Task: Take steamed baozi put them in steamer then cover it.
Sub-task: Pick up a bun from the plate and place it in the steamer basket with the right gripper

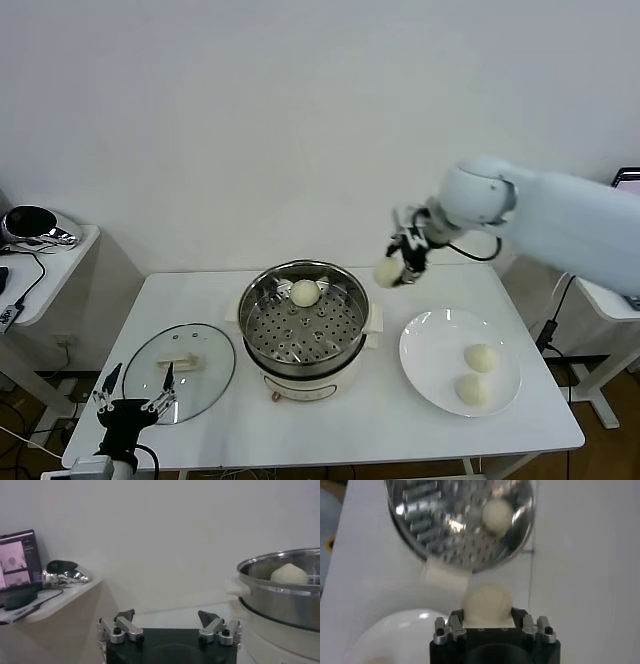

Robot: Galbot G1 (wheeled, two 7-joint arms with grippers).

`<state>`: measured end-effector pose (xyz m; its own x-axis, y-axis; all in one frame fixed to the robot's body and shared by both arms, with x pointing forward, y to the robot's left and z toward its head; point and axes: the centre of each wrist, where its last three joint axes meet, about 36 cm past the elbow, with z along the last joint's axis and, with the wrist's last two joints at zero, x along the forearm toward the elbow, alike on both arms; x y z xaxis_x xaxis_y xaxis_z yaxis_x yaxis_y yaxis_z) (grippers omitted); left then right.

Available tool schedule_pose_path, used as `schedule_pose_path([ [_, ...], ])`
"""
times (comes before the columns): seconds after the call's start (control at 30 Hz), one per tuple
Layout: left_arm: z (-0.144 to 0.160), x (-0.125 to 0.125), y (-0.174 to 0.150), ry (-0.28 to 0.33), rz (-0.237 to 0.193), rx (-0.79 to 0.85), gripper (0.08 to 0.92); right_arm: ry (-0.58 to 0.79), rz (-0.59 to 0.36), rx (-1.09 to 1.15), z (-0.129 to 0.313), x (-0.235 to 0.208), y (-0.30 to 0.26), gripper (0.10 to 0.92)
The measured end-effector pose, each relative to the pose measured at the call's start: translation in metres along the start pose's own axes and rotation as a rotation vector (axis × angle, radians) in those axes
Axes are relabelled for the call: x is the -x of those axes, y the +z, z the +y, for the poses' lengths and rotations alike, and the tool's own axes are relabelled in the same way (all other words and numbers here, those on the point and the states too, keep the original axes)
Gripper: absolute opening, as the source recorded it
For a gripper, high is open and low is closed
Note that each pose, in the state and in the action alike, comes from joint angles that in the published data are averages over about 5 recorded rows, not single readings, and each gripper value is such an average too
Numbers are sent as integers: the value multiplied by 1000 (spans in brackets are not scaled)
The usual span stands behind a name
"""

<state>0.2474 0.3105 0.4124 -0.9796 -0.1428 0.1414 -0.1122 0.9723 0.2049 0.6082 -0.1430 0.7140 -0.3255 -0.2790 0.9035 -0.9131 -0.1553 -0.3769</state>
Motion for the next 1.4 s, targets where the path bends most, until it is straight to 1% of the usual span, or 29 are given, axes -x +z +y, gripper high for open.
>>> schedule_pose_path([
  [0.23,3,-1,-2,-13,-3,3,823,-38,-14,5,-10,42,-62,602],
  [0.5,2,-1,-2,-23,-9,-8,823,-83,-13,9,-10,91,-109,603],
  [0.83,2,-1,-1,-26,-9,-9,823,-116,-10,22,-3,141,-148,605],
  [1.13,2,0,0,-25,-9,-15,823,-132,10,22,3,170,-164,610],
  [1.23,2,0,0,-25,-10,-18,823,-133,21,21,4,175,-164,638],
  [1.4,3,0,0,-27,-9,-21,823,-136,30,20,2,173,-162,767],
])
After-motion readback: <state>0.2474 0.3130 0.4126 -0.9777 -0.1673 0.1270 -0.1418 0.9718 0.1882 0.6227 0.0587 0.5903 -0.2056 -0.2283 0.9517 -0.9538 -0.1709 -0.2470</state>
